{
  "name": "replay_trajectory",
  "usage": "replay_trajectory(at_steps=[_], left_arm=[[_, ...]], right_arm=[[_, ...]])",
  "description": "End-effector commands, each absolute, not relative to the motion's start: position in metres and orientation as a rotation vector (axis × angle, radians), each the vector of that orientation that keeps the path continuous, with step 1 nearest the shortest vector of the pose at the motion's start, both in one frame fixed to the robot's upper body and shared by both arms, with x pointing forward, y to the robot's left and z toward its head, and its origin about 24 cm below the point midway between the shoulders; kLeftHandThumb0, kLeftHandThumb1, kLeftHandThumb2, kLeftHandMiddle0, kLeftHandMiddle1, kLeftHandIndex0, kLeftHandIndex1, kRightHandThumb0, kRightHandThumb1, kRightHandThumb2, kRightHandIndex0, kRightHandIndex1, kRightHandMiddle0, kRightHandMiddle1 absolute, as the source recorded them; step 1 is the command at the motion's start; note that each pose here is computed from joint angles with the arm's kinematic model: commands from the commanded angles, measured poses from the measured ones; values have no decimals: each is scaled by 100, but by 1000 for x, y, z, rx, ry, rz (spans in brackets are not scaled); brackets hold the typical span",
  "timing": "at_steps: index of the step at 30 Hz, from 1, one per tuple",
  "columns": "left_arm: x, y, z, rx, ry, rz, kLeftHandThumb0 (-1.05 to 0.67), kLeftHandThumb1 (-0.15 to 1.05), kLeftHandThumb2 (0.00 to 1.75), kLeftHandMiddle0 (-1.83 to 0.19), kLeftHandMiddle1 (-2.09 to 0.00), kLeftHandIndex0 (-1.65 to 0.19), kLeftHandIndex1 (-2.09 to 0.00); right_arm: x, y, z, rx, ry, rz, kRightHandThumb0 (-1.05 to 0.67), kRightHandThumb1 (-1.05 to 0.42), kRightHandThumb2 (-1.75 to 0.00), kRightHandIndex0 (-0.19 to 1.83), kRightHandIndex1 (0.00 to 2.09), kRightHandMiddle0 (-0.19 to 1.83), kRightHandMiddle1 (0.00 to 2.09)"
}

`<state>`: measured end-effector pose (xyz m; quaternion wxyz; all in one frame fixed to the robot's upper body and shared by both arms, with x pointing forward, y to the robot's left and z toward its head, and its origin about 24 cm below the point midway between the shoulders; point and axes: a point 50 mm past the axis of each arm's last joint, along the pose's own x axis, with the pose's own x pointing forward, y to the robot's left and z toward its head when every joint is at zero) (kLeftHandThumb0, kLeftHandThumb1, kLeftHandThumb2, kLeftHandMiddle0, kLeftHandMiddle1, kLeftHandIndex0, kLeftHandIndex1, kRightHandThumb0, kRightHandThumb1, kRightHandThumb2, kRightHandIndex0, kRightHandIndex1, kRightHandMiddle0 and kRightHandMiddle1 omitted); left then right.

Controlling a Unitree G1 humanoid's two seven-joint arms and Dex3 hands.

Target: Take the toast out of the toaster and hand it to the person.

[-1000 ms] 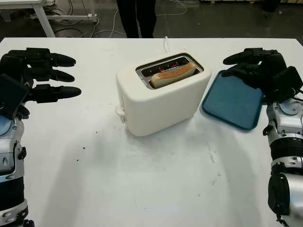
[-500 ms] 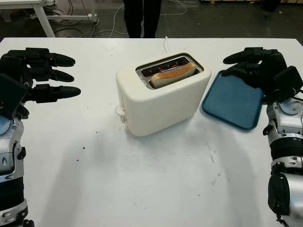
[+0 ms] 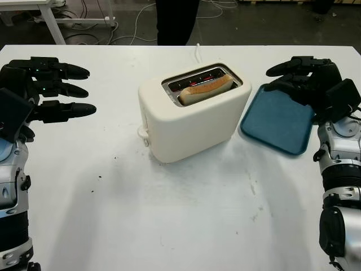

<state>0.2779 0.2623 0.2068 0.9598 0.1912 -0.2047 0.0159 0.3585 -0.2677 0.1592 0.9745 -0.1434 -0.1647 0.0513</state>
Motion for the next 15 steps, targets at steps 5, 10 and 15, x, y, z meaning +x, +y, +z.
replay_trajectory(at_steps=[5, 10, 15], left_arm=[[278, 264, 205, 395, -408, 35, -101, 35, 0, -116, -52, -117, -28], [278, 263, 205, 400, -406, 35, -103, 36, 1, -115, -51, -117, -28], [277, 263, 205, 392, -406, 38, -104, 35, 0, -115, -52, -117, -29]], right_arm=[[359, -268, 164, -291, -353, 96, -105, -80, -1, 103, 81, 113, 47], [358, -268, 163, -291, -348, 96, -105, -80, 0, 103, 81, 113, 48], [359, -268, 162, -286, -344, 99, -105, -79, 0, 103, 81, 112, 48]])
